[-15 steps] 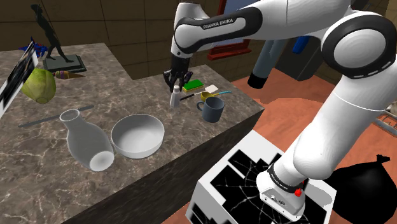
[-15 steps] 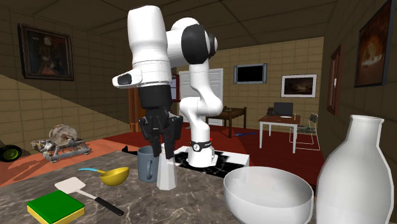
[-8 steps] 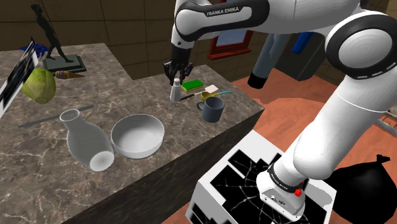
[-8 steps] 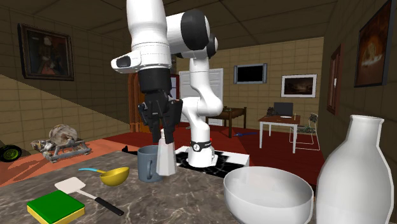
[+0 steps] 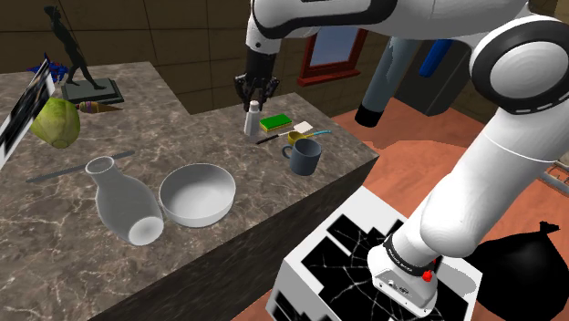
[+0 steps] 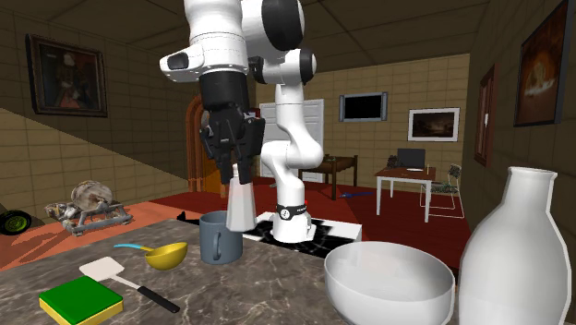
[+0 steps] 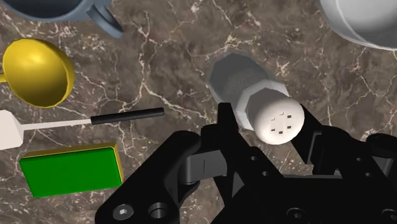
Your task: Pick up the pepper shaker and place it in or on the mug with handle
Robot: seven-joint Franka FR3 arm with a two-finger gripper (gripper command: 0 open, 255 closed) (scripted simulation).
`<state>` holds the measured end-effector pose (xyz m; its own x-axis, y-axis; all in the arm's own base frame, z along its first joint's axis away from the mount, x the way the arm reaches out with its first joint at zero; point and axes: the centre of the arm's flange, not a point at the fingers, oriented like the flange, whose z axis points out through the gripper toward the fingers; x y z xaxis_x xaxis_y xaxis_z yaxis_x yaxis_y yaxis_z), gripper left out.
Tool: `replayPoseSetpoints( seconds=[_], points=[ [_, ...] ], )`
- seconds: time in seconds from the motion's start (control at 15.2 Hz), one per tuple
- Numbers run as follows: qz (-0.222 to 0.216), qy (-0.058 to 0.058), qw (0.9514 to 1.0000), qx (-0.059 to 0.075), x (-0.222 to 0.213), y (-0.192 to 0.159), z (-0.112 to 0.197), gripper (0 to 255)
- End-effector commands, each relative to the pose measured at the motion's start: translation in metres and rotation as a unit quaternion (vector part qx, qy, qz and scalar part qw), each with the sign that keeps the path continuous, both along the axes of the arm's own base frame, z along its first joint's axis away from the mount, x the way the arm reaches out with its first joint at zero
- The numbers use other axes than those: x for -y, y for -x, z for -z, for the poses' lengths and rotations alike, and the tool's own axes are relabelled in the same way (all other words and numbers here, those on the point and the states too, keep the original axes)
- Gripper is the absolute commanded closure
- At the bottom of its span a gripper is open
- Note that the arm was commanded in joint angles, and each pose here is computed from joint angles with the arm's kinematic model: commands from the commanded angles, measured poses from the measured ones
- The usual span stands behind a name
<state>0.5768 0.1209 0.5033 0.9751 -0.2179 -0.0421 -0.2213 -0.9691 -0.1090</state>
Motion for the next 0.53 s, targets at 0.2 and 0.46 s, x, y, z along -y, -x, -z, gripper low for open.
replayPoseSetpoints(
  seconds=[0.2,0.46],
  points=[
    [0.000,0.000,1.0000,0.000,0.000,0.001,-0.027,255],
    [0.000,0.000,1.0000,0.000,0.030,0.026,-0.039,255]
  ],
)
